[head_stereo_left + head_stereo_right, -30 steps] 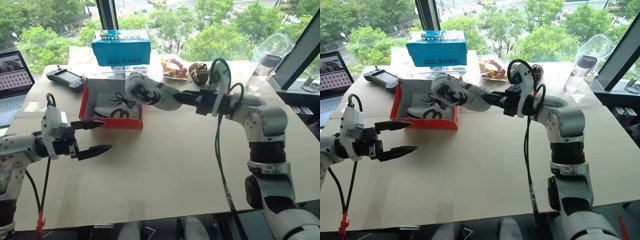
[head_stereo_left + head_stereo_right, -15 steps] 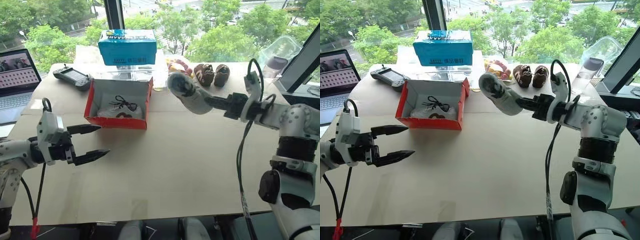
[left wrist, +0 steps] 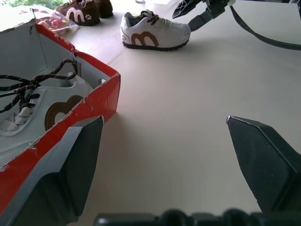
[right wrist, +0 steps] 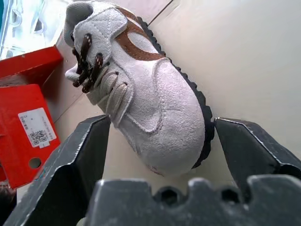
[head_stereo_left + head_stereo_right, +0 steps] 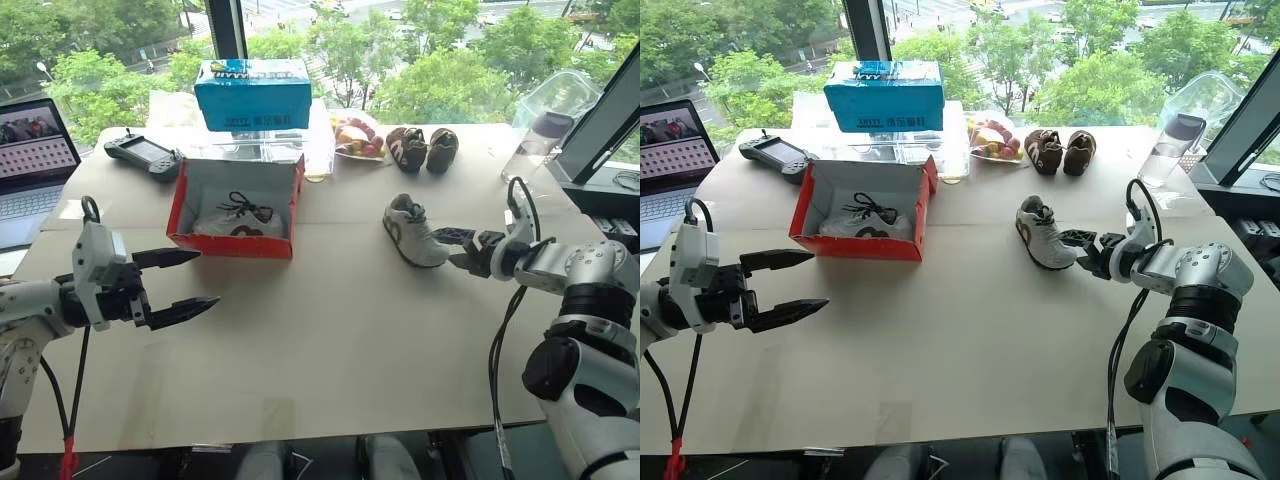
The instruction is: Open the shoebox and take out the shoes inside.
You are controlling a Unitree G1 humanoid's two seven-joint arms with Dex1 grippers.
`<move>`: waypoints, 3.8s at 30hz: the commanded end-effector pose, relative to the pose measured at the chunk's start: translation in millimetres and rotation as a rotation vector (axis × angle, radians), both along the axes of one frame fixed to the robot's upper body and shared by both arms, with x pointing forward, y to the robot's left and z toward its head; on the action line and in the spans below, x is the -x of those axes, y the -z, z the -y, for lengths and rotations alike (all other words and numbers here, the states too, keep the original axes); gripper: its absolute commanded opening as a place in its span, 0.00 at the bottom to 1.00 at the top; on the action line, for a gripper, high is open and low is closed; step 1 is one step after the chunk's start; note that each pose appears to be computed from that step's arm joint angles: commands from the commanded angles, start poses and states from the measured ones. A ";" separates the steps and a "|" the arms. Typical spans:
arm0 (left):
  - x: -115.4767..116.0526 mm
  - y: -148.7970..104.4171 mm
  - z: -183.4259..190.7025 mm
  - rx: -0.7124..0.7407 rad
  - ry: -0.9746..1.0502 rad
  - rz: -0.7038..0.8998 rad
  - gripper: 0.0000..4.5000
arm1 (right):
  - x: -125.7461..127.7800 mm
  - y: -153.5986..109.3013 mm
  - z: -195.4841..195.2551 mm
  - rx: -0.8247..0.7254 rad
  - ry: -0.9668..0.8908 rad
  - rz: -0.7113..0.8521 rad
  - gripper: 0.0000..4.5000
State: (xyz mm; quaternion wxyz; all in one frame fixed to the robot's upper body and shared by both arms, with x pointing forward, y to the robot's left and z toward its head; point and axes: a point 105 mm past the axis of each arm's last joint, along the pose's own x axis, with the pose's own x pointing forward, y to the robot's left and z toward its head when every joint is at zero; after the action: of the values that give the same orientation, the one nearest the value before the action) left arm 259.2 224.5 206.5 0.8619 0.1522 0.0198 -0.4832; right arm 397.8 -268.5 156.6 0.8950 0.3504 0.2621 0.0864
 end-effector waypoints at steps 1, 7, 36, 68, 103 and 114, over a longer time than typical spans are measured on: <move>3.5 -7.6 1.8 -0.005 0.008 0.040 1.00 | -4.4 -47.0 25.7 0.247 0.035 0.155 0.99; 4.9 -9.5 -2.3 -0.008 -0.015 0.046 1.00 | 0.6 -87.0 -44.2 0.778 -0.437 0.435 0.99; 16.8 -9.6 -20.0 -0.007 -0.202 0.106 1.00 | -28.3 -74.4 -326.4 0.526 -0.882 0.758 0.99; 13.7 -7.1 -17.1 0.001 -0.211 0.112 1.00 | -14.5 -171.0 -336.4 0.049 -0.746 0.977 0.01; -12.2 1.0 7.0 0.036 -0.076 0.096 1.00 | -53.5 -230.3 -79.9 0.536 -0.047 1.001 0.01; -13.4 1.5 9.0 0.039 -0.060 0.093 1.00 | -58.5 -176.5 17.5 0.733 0.276 0.784 0.01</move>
State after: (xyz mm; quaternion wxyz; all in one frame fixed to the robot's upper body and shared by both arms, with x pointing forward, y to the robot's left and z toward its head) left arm 274.1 216.9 194.7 0.8827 0.1418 -0.0023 -0.4480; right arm 464.5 -277.6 295.1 0.9981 -0.0093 -0.0598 0.0123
